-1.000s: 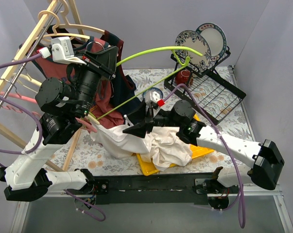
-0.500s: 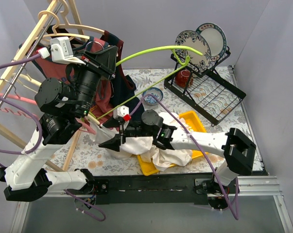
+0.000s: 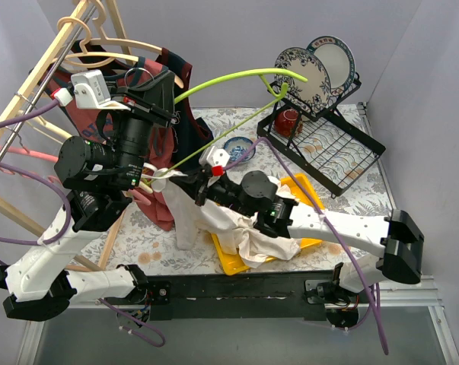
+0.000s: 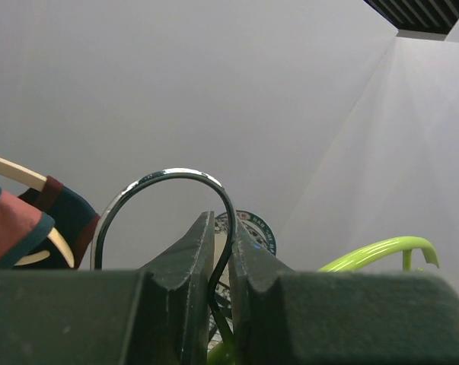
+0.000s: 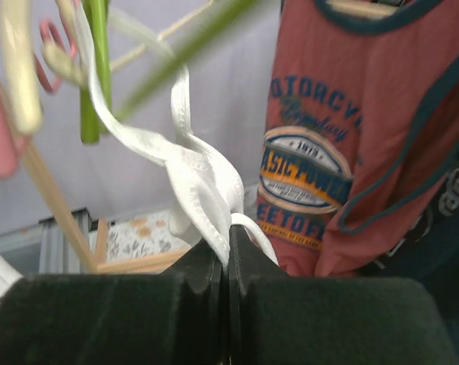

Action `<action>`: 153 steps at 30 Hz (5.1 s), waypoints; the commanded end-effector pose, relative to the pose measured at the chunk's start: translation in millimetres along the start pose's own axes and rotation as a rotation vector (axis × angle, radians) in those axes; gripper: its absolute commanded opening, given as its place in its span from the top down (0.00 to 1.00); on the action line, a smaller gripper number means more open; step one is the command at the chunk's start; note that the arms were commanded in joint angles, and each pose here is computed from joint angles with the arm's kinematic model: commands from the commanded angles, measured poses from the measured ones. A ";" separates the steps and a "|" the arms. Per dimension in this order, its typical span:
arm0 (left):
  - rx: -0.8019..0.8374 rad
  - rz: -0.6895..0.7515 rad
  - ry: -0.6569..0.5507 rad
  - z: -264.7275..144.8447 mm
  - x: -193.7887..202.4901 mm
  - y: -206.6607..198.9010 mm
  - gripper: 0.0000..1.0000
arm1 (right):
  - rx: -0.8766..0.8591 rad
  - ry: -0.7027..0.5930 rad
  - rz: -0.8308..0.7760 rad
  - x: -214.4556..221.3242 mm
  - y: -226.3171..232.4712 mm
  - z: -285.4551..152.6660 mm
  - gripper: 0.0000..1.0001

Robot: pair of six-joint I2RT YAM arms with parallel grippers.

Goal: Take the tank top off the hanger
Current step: Remove the tank top from the hanger, then place the tank top in the bin.

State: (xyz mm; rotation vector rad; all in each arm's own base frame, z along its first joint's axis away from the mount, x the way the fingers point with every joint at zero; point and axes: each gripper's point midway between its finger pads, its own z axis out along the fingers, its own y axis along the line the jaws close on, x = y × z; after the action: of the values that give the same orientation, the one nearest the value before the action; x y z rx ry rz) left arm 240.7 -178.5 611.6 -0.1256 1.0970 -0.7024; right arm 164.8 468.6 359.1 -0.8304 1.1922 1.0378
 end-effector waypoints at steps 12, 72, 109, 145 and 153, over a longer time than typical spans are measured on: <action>0.029 -0.046 -0.156 18.6 -27.1 -16.4 1.00 | -0.035 -0.126 -0.069 -76.9 5.2 -8.1 0.99; 0.317 0.581 0.238 -22.7 34.7 -15.4 1.00 | -0.217 -0.026 -0.028 -55.0 38.2 5.7 0.99; 0.407 -0.042 -0.143 -20.8 -74.7 -72.7 1.00 | -0.160 0.035 -0.024 -28.7 24.5 5.9 0.99; 0.609 -0.233 -0.148 -80.7 -150.2 -90.4 1.00 | 0.451 -0.036 -0.221 -187.6 -124.1 -136.6 0.99; 0.585 -0.207 -0.136 -76.1 -143.9 -87.6 1.00 | 0.504 0.183 -0.021 -35.8 -126.2 -171.9 0.99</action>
State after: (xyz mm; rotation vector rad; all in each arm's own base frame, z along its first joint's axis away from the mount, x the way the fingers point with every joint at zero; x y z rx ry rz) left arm 97.3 -151.2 719.3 0.2296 0.7306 -1.1797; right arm 224.3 270.7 424.1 -0.6221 1.3602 0.5966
